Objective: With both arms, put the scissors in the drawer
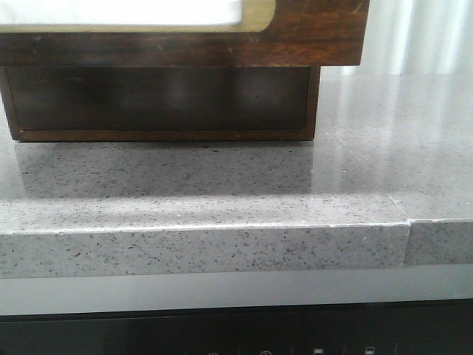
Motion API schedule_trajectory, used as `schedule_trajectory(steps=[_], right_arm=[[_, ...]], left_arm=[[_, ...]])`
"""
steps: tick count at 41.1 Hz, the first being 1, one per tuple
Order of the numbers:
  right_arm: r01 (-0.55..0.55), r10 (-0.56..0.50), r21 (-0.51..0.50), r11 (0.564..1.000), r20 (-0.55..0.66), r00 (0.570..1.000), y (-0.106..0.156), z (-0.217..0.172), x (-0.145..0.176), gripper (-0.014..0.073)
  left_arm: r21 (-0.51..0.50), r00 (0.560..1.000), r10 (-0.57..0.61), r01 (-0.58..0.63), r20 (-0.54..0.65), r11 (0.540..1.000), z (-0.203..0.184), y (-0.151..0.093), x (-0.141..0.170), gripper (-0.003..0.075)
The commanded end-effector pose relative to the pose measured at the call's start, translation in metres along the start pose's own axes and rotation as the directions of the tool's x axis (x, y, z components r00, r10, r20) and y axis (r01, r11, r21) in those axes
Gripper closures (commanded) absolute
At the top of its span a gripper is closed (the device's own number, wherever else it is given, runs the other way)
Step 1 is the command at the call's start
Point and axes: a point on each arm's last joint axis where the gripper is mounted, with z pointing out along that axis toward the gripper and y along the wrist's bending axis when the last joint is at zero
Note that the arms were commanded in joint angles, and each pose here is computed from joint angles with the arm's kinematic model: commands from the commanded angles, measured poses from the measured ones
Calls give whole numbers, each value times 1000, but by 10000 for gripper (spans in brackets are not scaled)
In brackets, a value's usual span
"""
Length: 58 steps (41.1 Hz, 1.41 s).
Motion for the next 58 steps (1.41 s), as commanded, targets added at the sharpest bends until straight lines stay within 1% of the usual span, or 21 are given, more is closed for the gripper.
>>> schedule_trajectory(steps=[1, 5, 8, 12, 16, 20, 24, 28, 30, 32, 35, 40, 44, 47, 52, 58], right_arm=[[18, -24, 75, 997, 80, 996, -3, -25, -10, 466], [19, -25, 74, 997, 76, 997, -3, -25, -10, 346], [19, -25, 74, 997, 76, 997, -3, -25, -10, 272], [18, -23, 72, 997, 75, 997, -3, -25, -10, 224], [14, -20, 73, 997, 76, 997, -3, -26, -10, 229], [-13, 6, 82, 997, 91, 996, -2, -34, -10, 229], [-69, 58, 93, 993, 118, 991, 0, -47, -12, 229], [-157, 140, 101, 982, 160, 977, 3, -67, -13, 229], [-209, 188, 103, 972, 186, 964, 6, -79, -13, 229], [-288, 263, 96, 953, 217, 940, 9, -92, -13, 229], [-375, 342, 93, 923, 253, 905, 13, -112, -12, 229], [-489, 439, 109, 865, 306, 845, 22, -149, -6, 229], [-535, 466, 124, 836, 354, 811, 32, -177, 2, 229], [-560, 485, 122, 820, 373, 791, 42, -191, 11, 229], [-563, 483, 128, 816, 385, 787, 62, -207, 32, 229], [-579, 482, 129, 805, 426, 766, 88, -220, 60, 229]], left_arm=[[5, 996, -11, 11, 91, 1000, -5, 0, -13, 231], [5, 996, -11, 11, 91, 1000, -5, 0, -13, 231], [5, 996, -11, 11, 91, 1000, -5, 0, -13, 231], [5, 996, -11, 11, 91, 1000, -5, 0, -13, 231], [5, 996, -11, 11, 91, 1000, -5, 0, -13, 231], [5, 996, -11, 11, 91, 1000, -5, 0, -13, 231], [5, 996, -11, 11, 91, 1000, -5, 0, -13, 231], [5, 996, -11, 11, 91, 1000, -5, 0, -13, 231], [5, 996, -11, 11, 91, 1000, -5, 0, -13, 231], [5, 996, -11, 11, 91, 1000, -5, 0, -13, 231], [5, 996, -11, 11, 91, 1000, -5, 0, -13, 231], [5, 996, -11, 11, 91, 1000, -5, 0, -13, 231], [5, 996, -11, 11, 91, 1000, -5, 0, -13, 231], [5, 996, -11, 11, 91, 1000, -5, 0, -13, 231], [5, 996, -11, 11, 91, 1000, -5, 0, -13, 231], [5, 996, -11, 11, 91, 1000, -5, 0, -13, 231]])
